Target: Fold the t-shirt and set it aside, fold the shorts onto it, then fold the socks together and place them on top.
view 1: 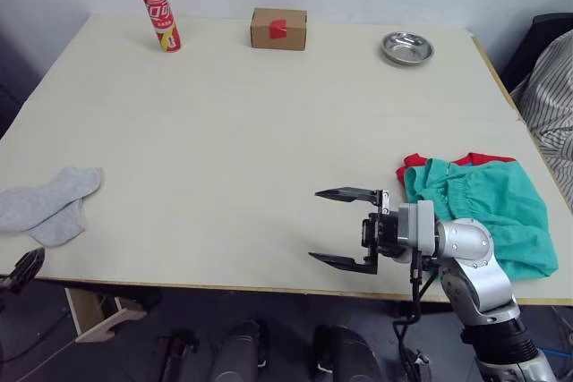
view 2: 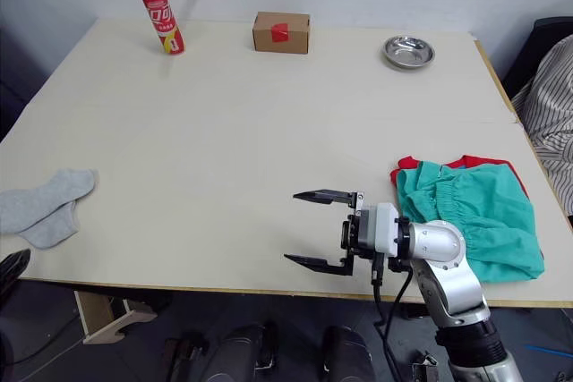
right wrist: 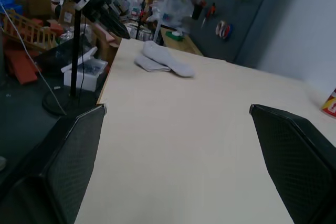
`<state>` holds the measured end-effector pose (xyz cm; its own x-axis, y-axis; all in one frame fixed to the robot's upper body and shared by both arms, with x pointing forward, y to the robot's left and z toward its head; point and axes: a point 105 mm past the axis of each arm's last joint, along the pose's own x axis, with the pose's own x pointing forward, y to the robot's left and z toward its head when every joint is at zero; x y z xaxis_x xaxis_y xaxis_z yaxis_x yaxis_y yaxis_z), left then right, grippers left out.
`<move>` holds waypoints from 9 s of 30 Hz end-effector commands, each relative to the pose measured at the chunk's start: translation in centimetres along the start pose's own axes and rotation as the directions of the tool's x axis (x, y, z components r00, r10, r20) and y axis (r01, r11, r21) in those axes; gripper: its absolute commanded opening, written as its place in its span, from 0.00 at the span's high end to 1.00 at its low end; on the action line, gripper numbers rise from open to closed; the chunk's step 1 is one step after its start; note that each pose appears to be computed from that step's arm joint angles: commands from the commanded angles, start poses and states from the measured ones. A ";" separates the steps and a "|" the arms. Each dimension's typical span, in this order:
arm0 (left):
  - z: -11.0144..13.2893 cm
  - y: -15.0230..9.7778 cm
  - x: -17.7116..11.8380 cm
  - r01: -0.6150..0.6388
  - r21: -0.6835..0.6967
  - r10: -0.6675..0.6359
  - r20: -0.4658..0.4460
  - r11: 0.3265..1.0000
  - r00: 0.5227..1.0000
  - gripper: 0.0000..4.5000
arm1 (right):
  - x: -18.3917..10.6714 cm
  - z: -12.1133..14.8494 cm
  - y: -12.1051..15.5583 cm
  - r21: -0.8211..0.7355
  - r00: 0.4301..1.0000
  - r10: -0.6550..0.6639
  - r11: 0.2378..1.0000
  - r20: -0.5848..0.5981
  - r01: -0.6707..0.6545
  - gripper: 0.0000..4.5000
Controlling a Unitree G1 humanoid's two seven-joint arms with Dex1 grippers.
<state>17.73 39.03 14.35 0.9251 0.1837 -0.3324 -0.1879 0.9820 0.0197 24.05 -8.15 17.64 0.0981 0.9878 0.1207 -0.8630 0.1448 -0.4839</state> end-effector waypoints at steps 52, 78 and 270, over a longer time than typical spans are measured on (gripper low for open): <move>2.0 -36.8 4.0 0.956 0.287 -0.985 -0.138 0.060 0.104 0.49 | -8.4 -3.5 0.4 -0.021 0.889 -0.276 0.957 -0.364 0.289 0.00; 4.5 -30.1 14.5 0.883 0.377 -0.904 -0.204 0.281 0.375 0.38 | -1.1 -8.3 -0.5 -0.008 0.875 -0.141 0.988 -0.463 0.155 0.36; -1.3 -27.8 8.8 0.927 0.264 -0.938 -0.149 0.268 0.314 0.99 | 5.9 -9.9 -0.3 0.198 0.915 -0.191 0.941 -0.354 0.273 0.99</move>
<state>30.30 13.07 9.84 0.3894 -0.8868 -0.2489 0.9006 0.4232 -0.0988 29.59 -1.67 9.94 0.4154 0.9028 -0.1111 -0.8989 0.3888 -0.2020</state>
